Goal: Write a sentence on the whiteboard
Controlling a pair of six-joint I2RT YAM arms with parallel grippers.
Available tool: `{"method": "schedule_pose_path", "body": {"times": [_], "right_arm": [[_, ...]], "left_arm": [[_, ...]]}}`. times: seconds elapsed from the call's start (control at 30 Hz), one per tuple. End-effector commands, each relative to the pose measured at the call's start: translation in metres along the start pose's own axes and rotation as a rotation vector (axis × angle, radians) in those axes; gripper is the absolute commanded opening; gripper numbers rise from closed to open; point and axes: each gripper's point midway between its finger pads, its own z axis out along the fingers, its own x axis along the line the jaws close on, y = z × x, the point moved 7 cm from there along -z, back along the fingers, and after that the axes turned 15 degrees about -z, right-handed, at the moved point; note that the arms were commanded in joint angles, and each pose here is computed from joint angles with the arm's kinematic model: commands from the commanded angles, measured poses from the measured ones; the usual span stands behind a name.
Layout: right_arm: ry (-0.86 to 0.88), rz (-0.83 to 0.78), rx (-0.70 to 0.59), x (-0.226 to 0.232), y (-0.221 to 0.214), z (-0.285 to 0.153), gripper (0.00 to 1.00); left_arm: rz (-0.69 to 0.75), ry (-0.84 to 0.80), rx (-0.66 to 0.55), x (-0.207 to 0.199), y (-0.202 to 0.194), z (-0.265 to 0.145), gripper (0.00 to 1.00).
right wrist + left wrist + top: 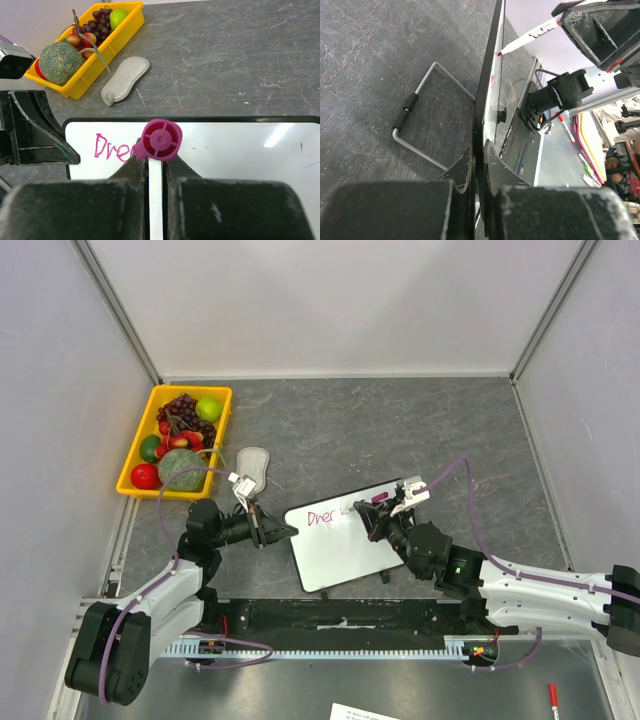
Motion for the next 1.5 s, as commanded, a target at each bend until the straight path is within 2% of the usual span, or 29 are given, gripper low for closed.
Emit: {"method": "schedule_pose_path", "body": {"times": [0.0, 0.53, 1.07, 1.47], "right_arm": [[-0.057, 0.011, -0.046, -0.004, 0.016, 0.005, 0.00], [-0.086, 0.025, -0.045, -0.012, 0.013, 0.003, 0.00], [-0.025, -0.006, 0.054, -0.012, -0.017, -0.004, 0.00], [-0.077, 0.017, -0.021, -0.014, 0.006, 0.000, 0.00]], "left_arm": [[0.088, -0.016, -0.011, 0.000, 0.001, 0.000, 0.02], [0.090, -0.013, -0.013, 0.000, 0.001, 0.000, 0.02], [0.089, -0.014, -0.013, 0.000, 0.002, 0.000, 0.02], [0.090, -0.013, -0.013, 0.000, 0.002, 0.000, 0.02]]}}
